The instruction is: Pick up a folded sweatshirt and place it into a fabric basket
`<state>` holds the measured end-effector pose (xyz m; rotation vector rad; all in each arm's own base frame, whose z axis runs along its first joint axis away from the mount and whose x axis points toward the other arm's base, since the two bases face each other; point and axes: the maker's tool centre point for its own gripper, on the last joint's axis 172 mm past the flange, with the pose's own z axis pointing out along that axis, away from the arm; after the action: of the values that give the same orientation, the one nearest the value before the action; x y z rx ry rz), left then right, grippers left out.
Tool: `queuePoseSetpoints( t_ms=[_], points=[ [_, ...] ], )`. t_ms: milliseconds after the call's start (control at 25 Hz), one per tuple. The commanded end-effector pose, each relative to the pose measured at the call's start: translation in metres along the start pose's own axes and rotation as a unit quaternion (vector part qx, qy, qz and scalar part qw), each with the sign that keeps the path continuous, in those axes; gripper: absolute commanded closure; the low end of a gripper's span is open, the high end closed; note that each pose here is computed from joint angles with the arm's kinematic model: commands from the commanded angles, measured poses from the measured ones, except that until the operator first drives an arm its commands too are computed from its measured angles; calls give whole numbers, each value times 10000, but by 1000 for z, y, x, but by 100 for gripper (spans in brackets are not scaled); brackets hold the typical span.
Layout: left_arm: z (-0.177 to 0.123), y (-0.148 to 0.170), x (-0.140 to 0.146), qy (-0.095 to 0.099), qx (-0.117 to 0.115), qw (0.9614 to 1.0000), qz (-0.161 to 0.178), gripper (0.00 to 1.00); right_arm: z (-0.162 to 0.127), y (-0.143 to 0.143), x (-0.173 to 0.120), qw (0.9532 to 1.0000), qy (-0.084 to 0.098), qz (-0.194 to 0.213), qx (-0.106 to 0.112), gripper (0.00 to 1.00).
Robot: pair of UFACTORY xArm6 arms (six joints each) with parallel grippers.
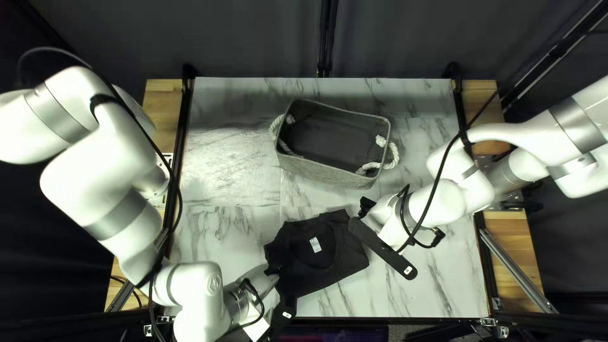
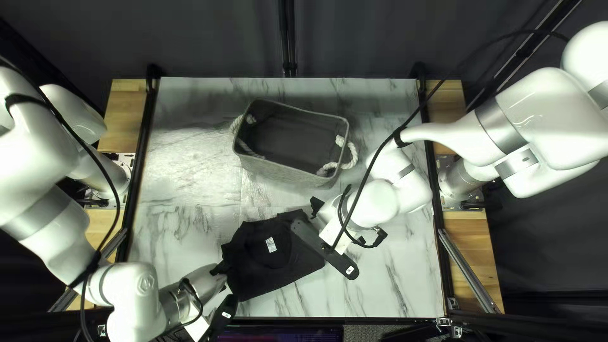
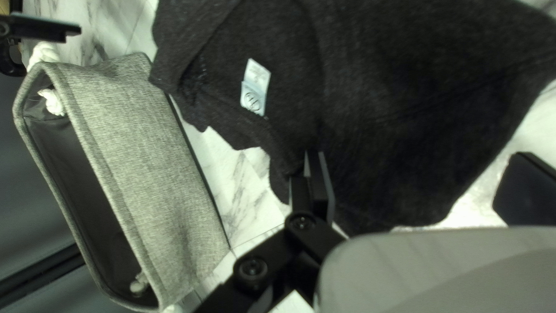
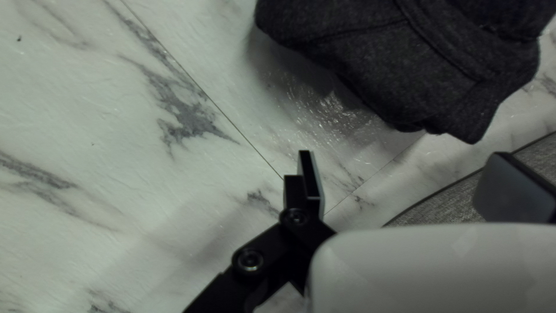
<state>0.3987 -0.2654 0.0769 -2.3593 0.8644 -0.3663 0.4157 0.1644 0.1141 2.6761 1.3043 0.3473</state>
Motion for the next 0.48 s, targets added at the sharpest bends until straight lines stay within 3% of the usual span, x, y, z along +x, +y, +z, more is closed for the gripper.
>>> queuePoseSetpoints(
  t_ms=[40, 480],
  points=[
    [12, 0, -17, -61, 120, 9998, -112, 0, -5, 0, 1, 10000, 27, 29, -33, 0],
    [38, 0, -21, -94, 67, 9998, -155, 0, -2, 7, 4, 9997, 90, 195, -75, 0]
  ],
)
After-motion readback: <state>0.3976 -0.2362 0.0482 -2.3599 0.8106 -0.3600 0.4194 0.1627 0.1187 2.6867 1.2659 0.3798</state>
